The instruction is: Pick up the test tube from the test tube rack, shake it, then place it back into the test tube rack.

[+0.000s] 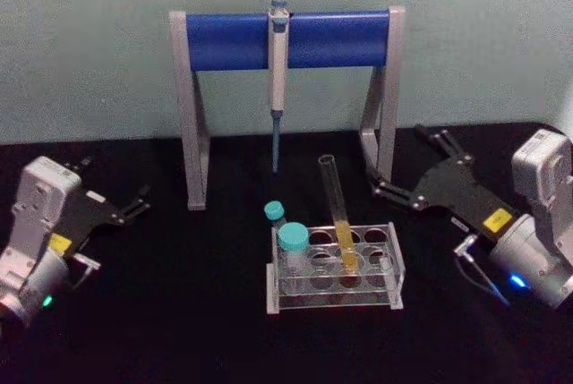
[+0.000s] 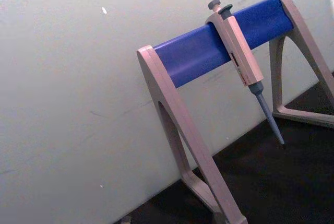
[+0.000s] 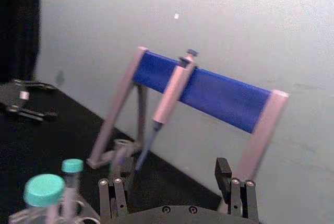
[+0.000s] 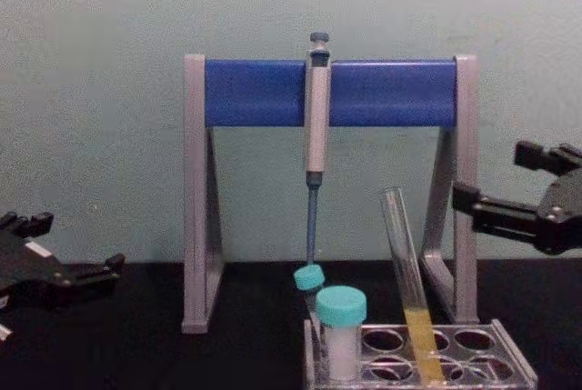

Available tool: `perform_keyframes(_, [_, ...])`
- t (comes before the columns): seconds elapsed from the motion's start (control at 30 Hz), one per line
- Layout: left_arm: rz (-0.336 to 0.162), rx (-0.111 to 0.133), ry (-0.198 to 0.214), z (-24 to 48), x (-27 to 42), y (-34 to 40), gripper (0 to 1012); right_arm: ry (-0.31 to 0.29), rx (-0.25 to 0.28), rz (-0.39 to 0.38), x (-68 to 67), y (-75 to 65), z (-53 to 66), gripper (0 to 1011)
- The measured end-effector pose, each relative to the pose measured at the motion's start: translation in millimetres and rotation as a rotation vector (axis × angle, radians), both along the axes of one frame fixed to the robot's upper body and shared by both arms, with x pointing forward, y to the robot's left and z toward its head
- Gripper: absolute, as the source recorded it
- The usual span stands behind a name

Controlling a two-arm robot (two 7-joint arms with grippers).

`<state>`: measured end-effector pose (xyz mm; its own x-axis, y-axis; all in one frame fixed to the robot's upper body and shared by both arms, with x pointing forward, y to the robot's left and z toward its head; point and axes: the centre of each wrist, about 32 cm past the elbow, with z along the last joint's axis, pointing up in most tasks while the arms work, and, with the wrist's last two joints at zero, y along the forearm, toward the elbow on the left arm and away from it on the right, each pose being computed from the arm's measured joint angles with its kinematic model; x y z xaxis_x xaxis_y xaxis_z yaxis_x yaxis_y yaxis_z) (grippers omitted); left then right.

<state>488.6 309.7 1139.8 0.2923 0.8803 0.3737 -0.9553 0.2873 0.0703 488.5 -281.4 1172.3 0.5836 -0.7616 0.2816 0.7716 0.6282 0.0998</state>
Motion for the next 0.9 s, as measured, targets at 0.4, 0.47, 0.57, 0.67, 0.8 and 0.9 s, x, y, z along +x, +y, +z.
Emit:
perform_keyframes(0.4, [0.000,0.000,0.000,0.0,0.0,0.0,1001,0.098,0.011,0.132,8.5,11.1,-1.4,1000])
perform_keyframes(0.47, [0.000,0.000,0.000,0.0,0.0,0.0,1001,0.119,0.006,0.144,10.8,13.5,-1.2,1000])
perform_keyframes(0.57, [0.000,0.000,0.000,0.0,0.0,0.0,1001,0.141,0.002,0.157,13.6,16.8,-1.7,1000])
perform_keyframes(0.67, [0.000,0.000,0.000,0.0,0.0,0.0,1001,0.154,-0.003,0.160,15.7,19.0,-1.5,1000])
perform_keyframes(0.8, [0.000,0.000,0.000,0.0,0.0,0.0,1001,0.180,-0.017,0.159,21.1,23.6,-0.8,1000])
perform_keyframes(0.9, [0.000,0.000,0.000,0.0,0.0,0.0,1001,0.199,-0.025,0.155,24.8,26.4,-0.3,1000])
